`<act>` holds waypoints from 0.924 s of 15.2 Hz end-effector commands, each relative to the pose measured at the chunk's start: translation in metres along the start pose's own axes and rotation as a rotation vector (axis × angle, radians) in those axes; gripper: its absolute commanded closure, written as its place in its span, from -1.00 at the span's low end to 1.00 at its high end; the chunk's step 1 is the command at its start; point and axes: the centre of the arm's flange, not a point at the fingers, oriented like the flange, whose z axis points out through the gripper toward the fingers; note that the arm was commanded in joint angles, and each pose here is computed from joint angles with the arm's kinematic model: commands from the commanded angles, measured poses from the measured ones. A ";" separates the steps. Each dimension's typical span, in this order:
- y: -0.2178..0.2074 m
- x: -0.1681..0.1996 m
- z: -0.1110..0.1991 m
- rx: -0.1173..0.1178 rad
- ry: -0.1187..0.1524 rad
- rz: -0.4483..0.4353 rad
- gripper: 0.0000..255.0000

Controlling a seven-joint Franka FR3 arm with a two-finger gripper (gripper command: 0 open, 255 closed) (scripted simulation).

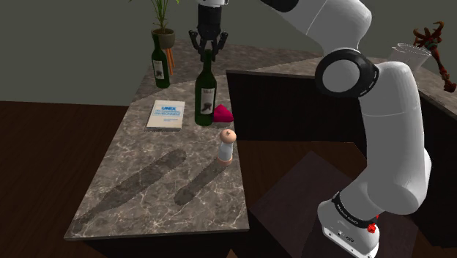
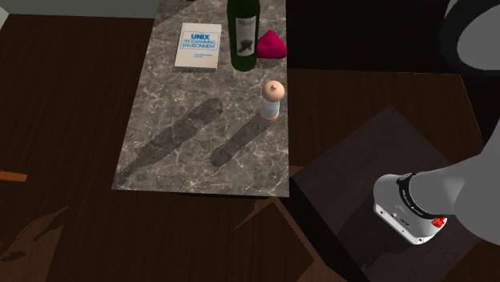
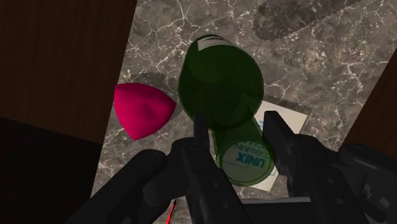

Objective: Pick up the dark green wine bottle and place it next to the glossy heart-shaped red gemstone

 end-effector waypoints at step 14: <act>0.009 0.013 0.076 0.001 0.002 -0.001 1.00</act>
